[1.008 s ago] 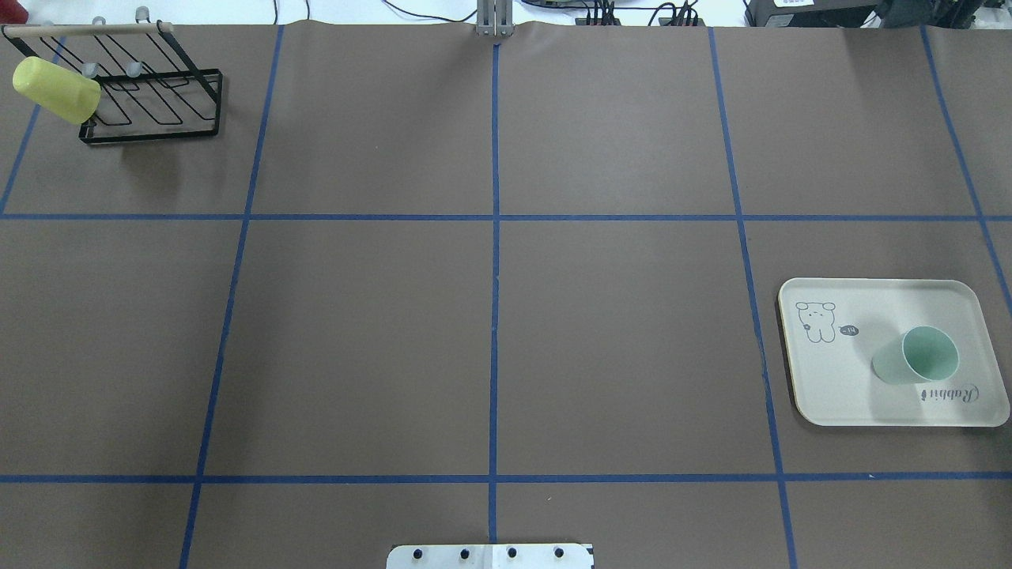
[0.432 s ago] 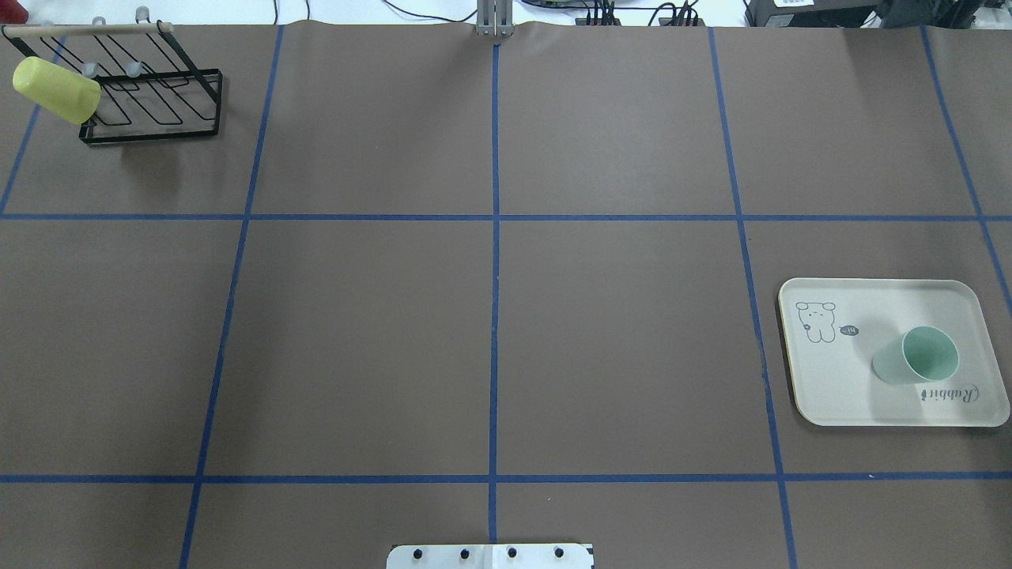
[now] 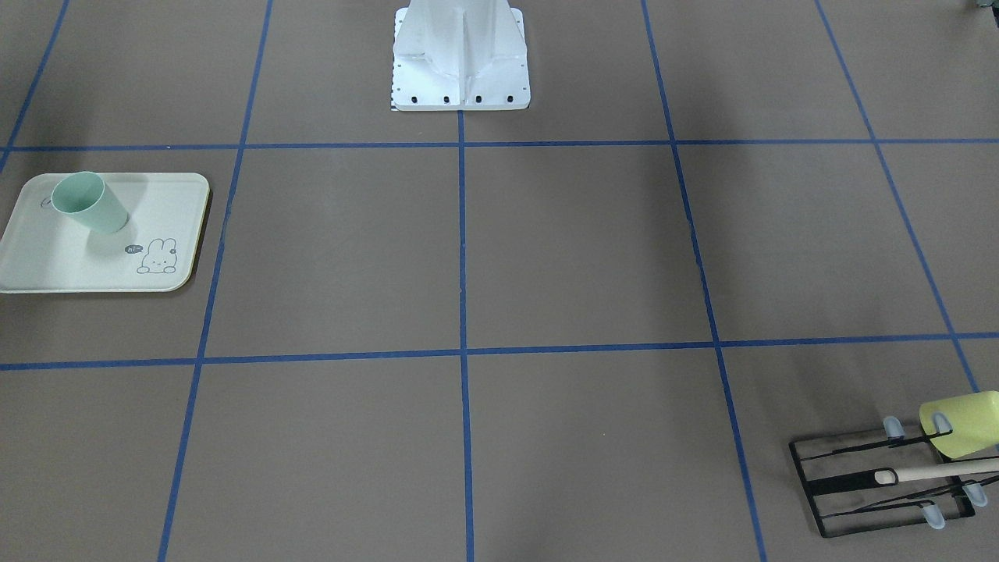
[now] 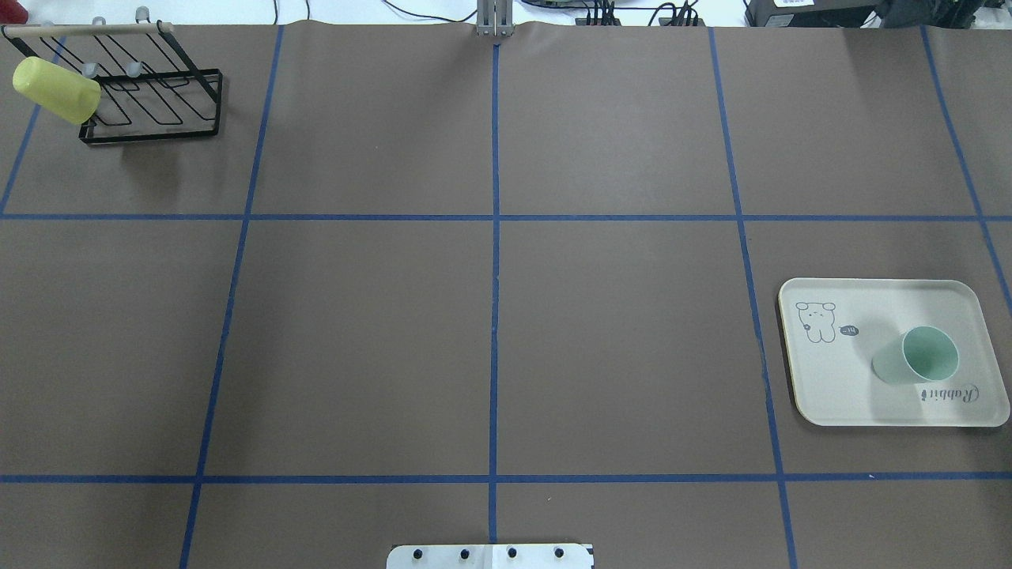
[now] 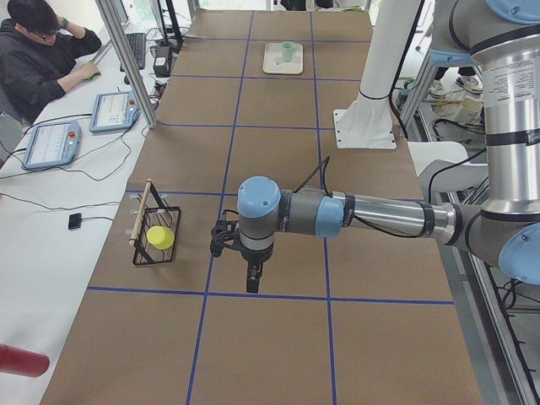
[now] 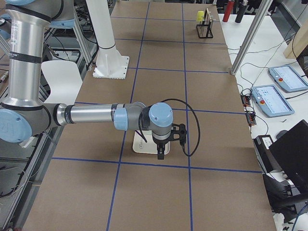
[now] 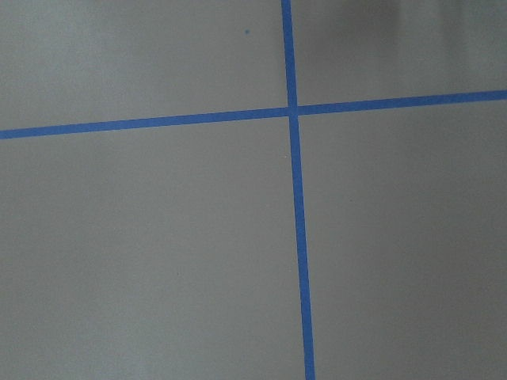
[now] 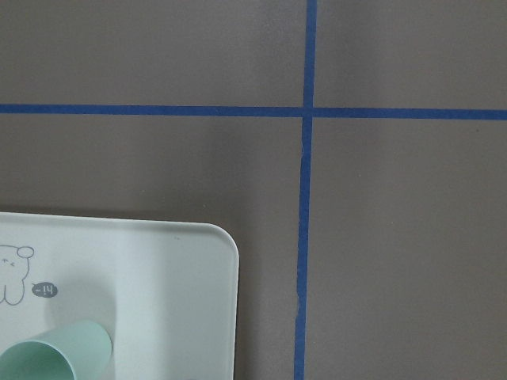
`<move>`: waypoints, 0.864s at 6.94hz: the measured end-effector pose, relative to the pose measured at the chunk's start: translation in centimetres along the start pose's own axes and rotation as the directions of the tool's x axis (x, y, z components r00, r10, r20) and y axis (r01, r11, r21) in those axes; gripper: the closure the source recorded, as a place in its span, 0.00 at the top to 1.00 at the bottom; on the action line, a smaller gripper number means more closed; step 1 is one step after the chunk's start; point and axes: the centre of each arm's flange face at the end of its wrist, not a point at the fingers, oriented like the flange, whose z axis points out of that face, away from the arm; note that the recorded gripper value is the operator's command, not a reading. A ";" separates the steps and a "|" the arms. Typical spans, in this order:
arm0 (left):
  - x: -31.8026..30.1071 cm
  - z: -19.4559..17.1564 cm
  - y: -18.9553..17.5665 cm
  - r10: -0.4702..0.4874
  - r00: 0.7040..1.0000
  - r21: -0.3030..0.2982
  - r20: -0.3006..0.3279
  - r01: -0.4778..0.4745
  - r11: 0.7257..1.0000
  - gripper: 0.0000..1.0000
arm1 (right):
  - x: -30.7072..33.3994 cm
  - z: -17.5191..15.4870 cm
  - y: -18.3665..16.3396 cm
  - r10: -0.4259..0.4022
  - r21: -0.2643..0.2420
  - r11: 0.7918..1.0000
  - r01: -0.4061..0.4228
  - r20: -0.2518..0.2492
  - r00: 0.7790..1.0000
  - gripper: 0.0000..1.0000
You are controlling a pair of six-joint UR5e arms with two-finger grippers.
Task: Left arm grabs green cup and hands to right arm on tray
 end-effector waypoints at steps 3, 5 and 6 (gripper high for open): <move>-0.1 0.1 -0.1 -0.002 1.000 -0.001 -0.001 0.001 1.000 1.00 | 0.1 0.0 0.0 0.000 0.000 1.000 0.000 -0.001 1.000 0.99; -0.4 0.5 0.0 -0.007 1.000 -0.007 -0.002 0.007 1.000 1.00 | 0.0 0.0 0.0 0.001 0.001 1.000 -0.001 0.000 1.000 0.99; -0.5 0.6 -0.1 -0.008 1.000 -0.008 -0.002 0.008 1.000 1.00 | 0.0 0.0 0.0 0.001 0.001 1.000 -0.001 0.000 1.000 0.99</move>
